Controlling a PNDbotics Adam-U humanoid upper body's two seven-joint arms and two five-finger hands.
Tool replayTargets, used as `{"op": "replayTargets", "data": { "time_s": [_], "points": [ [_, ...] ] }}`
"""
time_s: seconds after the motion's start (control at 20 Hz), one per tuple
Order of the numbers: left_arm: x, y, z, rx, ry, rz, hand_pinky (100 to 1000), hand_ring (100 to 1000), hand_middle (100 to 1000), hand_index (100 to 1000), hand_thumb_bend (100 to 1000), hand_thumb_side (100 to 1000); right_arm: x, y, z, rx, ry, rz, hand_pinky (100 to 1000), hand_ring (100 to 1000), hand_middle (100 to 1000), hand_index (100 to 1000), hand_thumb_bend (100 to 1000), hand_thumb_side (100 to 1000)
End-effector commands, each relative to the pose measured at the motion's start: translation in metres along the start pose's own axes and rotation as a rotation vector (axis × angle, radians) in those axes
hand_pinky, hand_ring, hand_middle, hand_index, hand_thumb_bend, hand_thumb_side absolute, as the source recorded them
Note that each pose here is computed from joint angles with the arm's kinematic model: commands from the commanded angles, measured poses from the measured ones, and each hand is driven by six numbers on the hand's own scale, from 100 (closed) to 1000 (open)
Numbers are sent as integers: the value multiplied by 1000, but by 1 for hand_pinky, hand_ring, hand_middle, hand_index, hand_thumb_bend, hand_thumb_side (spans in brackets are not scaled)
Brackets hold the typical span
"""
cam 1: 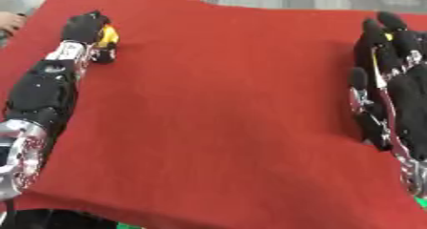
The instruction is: Pick up the objects with one hand, pass them to the other hand, and then place them into the box on the other side of the table.
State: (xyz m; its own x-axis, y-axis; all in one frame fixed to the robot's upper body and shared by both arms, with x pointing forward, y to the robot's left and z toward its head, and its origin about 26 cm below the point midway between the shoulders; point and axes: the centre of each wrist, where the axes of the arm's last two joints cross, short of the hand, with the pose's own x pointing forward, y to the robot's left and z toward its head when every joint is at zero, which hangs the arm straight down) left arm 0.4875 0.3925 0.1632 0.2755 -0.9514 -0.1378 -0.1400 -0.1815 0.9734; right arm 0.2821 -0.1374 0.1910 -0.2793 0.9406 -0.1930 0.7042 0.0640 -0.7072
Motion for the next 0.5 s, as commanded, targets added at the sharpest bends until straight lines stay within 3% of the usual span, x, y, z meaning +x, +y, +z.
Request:
{"op": "replayTargets", "data": {
  "time_s": [0.05,0.25,0.5],
  "points": [
    [-19,29,-9,85,54,36,830,793,845,891,163,230,-3,-6,-4,-21,-4,3,807,713,902,949,100,100],
    [-20,29,-8,108,102,63,835,800,852,895,169,235,-3,-6,-3,-19,-5,2,805,714,902,949,100,100],
    [-21,16,-5,12,117,64,860,829,885,920,234,267,-2,-6,-3,-19,-6,-2,805,715,901,948,100,100]
  ]
}}
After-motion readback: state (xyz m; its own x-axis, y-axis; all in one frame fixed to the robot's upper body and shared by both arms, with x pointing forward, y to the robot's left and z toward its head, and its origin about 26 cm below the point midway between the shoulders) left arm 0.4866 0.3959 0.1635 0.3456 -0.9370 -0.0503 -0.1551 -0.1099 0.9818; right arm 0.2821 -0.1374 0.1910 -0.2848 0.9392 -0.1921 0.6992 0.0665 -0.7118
